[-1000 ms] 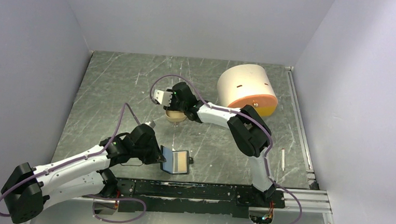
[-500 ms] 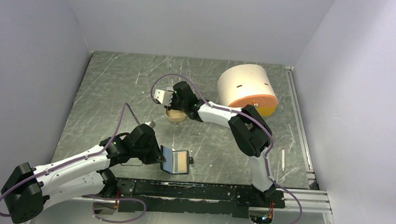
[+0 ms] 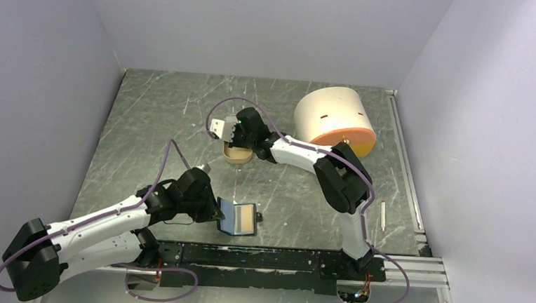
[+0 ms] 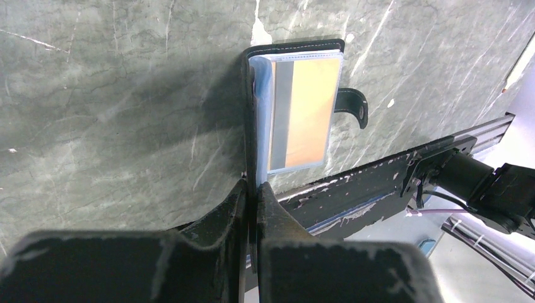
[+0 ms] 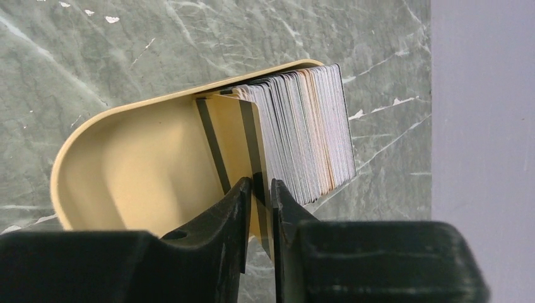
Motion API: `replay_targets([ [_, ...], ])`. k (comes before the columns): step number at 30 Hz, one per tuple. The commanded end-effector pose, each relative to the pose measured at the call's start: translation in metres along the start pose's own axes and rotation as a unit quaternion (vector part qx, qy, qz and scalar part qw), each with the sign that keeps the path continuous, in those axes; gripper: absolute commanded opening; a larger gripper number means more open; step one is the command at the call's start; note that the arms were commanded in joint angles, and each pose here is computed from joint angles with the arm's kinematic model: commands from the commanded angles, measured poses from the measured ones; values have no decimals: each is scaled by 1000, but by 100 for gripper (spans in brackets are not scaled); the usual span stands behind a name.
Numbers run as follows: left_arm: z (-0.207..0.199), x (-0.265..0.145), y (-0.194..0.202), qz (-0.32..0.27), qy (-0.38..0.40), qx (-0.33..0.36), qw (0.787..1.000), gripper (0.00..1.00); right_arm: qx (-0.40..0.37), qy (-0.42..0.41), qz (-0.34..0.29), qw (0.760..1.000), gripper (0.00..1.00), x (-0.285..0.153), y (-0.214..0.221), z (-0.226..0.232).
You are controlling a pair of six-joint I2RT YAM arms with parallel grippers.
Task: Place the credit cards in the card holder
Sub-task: Pick up the credit card from the storage box.
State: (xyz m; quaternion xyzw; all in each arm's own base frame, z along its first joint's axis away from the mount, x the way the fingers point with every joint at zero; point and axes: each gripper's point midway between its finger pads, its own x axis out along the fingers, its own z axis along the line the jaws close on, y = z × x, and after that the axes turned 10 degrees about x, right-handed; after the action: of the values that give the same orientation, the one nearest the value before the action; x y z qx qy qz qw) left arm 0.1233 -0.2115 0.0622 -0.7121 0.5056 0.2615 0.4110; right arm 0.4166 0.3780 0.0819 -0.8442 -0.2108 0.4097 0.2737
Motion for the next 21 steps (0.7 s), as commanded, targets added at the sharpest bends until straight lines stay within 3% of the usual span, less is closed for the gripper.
replay_targets([
  [1,-1,1,-3,-5,4,1,1000,9,0,29,-28,999,19,-15,-22,-29],
  [8,-3,1,-3,-6,6,-2,1000,9,6,-5,-34,999,8,-21,-22,-15],
  [12,-2,1,-3,-6,7,-2,1000,9,13,-20,-34,999,7,-25,-20,-8],
  [21,-12,4,-6,-17,37,-5,999,9,64,-55,-84,993,0,-72,-48,1],
])
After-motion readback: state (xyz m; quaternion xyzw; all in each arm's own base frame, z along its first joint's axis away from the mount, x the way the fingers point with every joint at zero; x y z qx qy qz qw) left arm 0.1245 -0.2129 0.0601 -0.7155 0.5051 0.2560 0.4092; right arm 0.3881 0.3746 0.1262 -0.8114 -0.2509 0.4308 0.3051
